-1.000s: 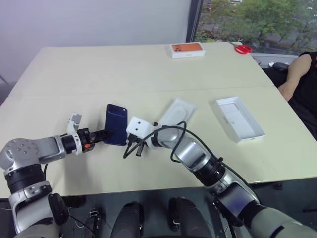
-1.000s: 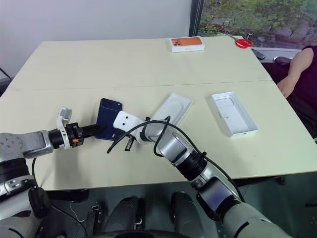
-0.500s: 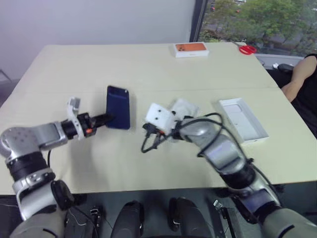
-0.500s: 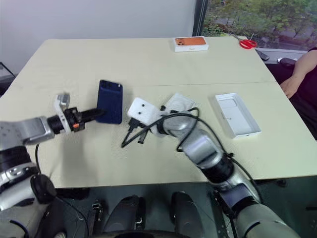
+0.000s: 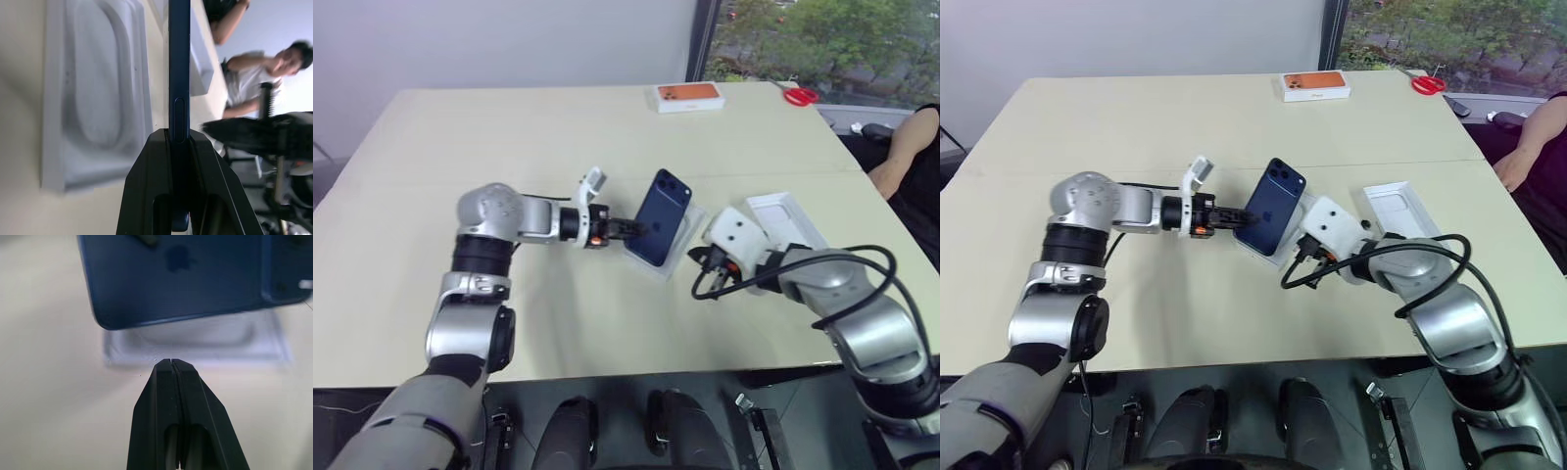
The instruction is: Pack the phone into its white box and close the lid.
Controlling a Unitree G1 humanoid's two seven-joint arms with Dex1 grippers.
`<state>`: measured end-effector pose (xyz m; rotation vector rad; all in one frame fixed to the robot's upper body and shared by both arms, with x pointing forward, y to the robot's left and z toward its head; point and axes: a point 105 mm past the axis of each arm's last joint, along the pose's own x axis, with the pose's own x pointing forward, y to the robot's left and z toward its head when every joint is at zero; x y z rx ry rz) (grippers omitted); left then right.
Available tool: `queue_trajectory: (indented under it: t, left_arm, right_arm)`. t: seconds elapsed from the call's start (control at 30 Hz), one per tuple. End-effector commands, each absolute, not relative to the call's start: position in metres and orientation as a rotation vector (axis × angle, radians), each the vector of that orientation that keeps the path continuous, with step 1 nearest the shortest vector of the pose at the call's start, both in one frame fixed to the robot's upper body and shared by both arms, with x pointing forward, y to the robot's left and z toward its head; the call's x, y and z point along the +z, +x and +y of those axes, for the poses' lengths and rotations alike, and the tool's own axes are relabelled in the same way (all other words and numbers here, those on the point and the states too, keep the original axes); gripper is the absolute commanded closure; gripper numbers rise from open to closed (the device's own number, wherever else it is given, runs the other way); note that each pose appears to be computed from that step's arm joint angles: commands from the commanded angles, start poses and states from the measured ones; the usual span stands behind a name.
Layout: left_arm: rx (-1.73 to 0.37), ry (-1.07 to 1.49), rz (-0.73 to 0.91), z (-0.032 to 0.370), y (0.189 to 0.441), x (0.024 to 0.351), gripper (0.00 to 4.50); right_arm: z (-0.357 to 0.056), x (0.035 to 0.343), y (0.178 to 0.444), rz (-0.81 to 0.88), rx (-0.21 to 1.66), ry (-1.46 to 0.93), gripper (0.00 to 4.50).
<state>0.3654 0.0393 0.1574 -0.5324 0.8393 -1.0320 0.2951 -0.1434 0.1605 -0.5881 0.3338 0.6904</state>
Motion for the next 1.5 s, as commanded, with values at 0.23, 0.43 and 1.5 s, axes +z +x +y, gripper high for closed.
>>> queue_trajectory:
  t: [0.23, 0.43, 1.5]
  left_arm:
    - [-1.073, -0.479, 0.774, 0.021, 0.384, 0.168, 4.47]
    - [-1.092, -0.478, 0.795, 0.016, 0.385, 0.167, 4.47]
    - [-1.067, -0.516, 0.6, 0.075, 0.396, 0.218, 0.75]
  right_arm:
    - [-0.159, 0.168, 0.289, 0.295, 0.616, -0.616, 4.5]
    - [-0.16, 0.167, 0.289, 0.296, 0.613, -0.616, 4.5]
    - [-0.149, 0.169, 0.302, 0.26, 0.63, -0.65, 4.5]
